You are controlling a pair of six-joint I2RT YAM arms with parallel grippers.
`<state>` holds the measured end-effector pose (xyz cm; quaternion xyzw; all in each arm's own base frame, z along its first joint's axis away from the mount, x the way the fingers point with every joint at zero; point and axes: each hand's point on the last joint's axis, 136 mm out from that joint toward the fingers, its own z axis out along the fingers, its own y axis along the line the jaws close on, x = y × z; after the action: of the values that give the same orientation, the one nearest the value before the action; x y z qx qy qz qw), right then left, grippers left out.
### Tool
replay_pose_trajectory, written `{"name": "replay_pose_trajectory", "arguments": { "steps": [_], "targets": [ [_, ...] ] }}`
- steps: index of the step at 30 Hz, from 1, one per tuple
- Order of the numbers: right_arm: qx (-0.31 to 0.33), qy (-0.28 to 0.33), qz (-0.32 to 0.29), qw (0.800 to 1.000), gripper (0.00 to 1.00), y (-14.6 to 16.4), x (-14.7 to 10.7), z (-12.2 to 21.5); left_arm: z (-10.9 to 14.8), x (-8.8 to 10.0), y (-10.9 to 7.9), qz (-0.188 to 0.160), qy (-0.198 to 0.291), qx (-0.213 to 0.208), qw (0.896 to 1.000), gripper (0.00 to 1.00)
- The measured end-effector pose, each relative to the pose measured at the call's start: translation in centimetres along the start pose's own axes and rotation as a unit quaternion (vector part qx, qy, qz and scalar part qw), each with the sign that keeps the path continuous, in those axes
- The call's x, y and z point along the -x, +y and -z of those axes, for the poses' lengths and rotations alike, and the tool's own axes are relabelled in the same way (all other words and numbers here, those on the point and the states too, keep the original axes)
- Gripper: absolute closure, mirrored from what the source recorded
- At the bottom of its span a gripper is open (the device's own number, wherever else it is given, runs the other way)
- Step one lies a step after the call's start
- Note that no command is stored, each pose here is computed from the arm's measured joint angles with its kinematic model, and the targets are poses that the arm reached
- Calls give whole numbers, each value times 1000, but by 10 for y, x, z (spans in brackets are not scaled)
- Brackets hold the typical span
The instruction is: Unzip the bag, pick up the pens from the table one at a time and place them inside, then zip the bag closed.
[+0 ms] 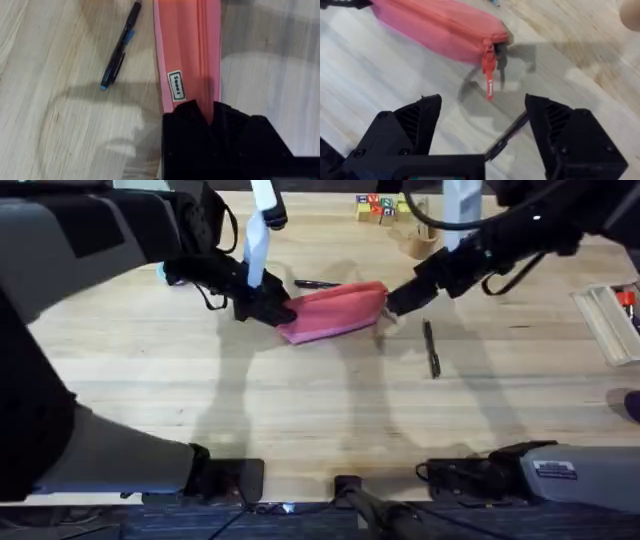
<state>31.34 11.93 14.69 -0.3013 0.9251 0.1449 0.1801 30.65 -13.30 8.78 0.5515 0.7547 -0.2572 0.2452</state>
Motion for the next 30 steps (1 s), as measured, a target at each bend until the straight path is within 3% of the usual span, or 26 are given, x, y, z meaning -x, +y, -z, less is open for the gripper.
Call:
{"name": "replay_pose_trajectory", "arguments": {
  "steps": [18, 30],
  "targets": [
    [19, 1, -3, 1000, 5, -14, 12, -43, 0, 0, 0, 0, 0, 0, 1000, 959],
    [20, -12, 2, 1000, 5, -17, 20, -48, 0, 0, 0, 0, 0, 0, 1000, 959]
  ]
}}
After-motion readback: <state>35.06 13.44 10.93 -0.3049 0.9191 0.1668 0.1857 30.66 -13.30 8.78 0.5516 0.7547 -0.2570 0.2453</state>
